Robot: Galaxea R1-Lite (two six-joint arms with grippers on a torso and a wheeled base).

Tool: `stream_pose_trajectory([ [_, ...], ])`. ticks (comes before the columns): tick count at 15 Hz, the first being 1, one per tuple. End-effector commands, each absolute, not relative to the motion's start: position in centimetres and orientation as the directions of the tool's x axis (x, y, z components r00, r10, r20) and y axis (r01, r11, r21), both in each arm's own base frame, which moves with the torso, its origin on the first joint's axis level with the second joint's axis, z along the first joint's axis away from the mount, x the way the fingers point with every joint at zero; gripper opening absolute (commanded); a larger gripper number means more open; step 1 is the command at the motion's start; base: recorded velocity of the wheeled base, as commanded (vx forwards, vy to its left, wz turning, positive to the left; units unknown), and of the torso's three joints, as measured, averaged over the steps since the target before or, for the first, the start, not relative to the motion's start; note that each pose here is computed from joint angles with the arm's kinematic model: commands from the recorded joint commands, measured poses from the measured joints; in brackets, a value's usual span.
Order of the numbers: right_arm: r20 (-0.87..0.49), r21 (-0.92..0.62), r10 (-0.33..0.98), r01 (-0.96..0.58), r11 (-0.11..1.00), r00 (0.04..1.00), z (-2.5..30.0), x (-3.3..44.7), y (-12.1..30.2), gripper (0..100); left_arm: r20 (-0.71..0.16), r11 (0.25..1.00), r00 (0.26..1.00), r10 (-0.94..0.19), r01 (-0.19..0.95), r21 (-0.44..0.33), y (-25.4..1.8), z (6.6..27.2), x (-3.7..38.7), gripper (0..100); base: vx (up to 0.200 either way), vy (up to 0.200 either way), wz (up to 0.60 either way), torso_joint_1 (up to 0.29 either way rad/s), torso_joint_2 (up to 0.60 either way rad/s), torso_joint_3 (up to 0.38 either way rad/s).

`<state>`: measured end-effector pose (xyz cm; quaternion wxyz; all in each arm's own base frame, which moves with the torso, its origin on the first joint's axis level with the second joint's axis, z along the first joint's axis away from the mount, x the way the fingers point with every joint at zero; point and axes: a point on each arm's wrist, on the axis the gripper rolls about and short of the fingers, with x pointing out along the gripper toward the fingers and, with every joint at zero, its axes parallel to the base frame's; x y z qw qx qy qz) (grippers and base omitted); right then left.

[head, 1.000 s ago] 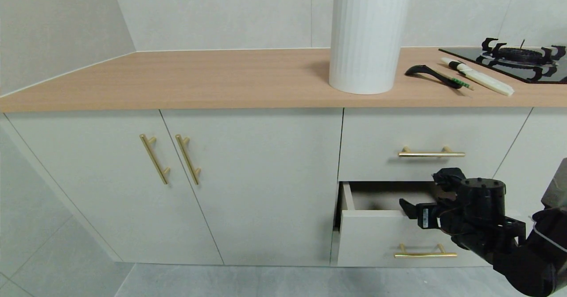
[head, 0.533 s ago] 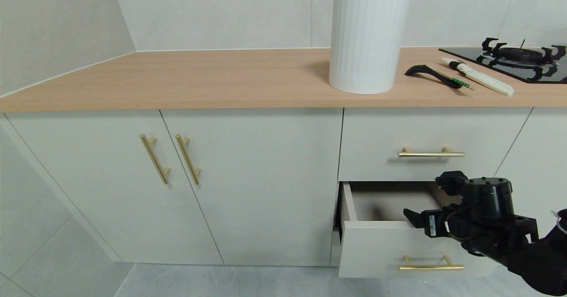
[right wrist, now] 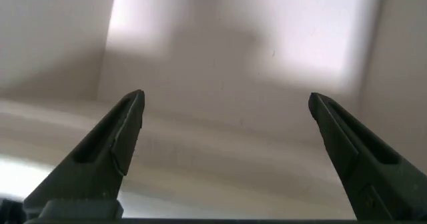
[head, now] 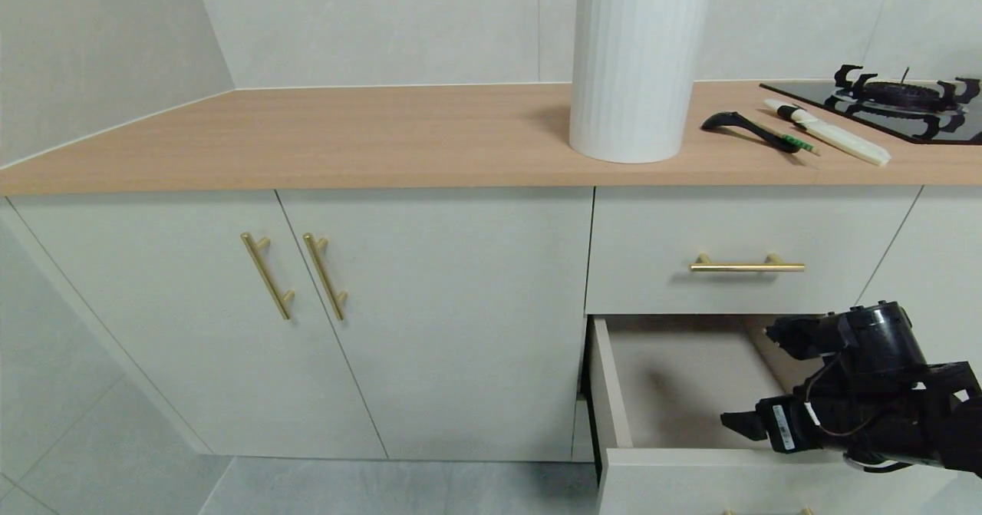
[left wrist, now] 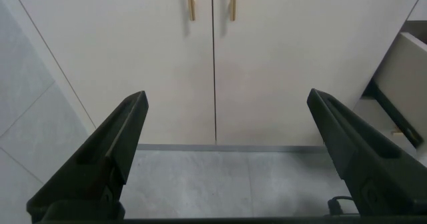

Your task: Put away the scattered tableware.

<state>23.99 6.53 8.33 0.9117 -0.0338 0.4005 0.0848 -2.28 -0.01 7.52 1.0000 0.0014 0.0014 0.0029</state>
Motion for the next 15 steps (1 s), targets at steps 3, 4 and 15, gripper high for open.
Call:
stream_pose_trajectory([
  [3, -0.724, -0.015, 0.153, -0.237, 0.971, 0.672, 10.2, 22.6, 6.9, 100, -0.005, 1.000, 1.000, 0.006, -0.006, 0.003, 0.0, 7.5, -2.3, 100, 0.000, 0.000, 0.00, 0.000, 0.00, 0.000],
  [4, -0.736, -0.024, 0.154, -0.252, 0.967, 0.660, 10.3, 22.3, 7.0, 100, -0.003, 1.000, 1.000, 0.006, -0.006, 0.003, 0.0, 7.5, -2.3, 100, 0.000, 0.000, 0.00, 0.000, 0.00, 0.000],
  [15, -0.873, -0.075, 0.136, -0.404, 0.912, 0.468, 11.4, 18.7, 7.7, 100, -0.005, 1.000, 1.000, 0.006, -0.006, 0.003, 0.0, 7.5, -2.3, 100, 0.000, 0.000, 0.00, 0.000, 0.00, 0.000],
])
